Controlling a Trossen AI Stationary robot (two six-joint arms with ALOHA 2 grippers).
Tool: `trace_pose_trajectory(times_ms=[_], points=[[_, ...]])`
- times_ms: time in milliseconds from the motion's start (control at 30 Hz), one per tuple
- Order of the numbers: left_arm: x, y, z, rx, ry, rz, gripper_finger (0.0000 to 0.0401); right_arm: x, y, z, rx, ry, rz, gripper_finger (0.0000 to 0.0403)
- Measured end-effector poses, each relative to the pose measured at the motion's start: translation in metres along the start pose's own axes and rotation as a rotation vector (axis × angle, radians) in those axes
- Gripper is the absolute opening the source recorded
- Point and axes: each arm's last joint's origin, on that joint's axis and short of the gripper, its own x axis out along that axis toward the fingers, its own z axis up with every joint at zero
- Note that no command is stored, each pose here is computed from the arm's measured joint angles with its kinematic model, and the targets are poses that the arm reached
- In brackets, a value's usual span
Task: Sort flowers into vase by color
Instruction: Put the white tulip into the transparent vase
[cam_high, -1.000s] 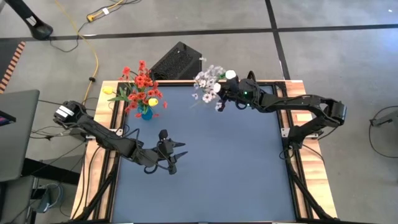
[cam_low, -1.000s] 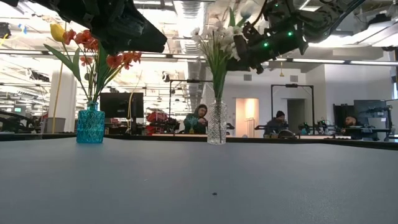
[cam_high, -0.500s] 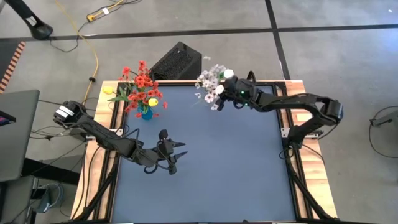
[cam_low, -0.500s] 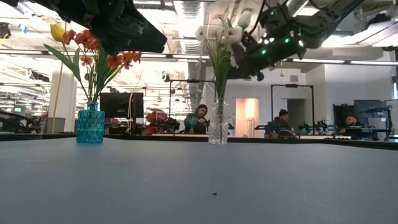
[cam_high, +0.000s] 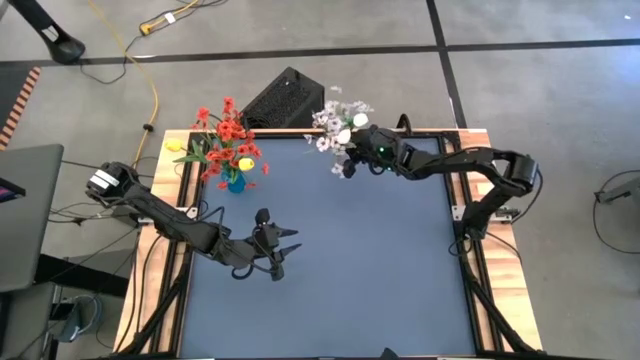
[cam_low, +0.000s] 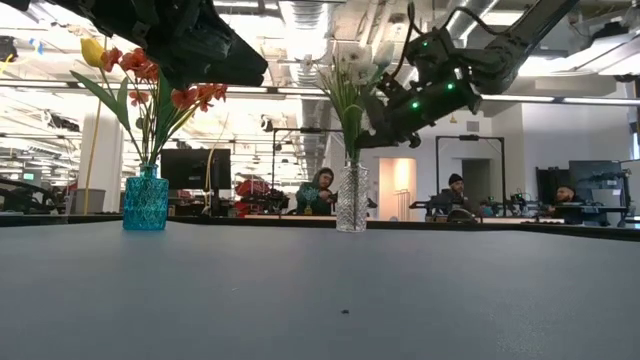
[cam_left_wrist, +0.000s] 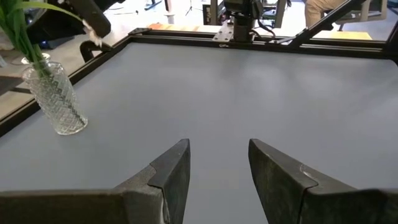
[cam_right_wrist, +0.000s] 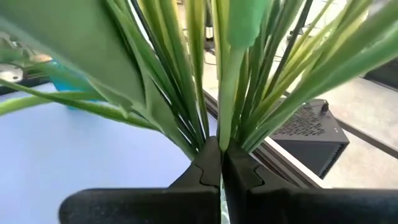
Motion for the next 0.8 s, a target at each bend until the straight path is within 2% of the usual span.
trace_pose_trajectory(times_ms=[300,800], points=[[0.0000,0.0001,0.0000,-0.001,0.000,0.000,0.0153,0.0023,-0.0019,-0.0029,-0.003,0.012,-0.003,0.0034],[0.0001,0.0000,-0.0011,-0.002,0.012,-0.011,0.0153,-0.0062,-0.0022,0.0059,0.001,-0.016,0.001,0.0131]])
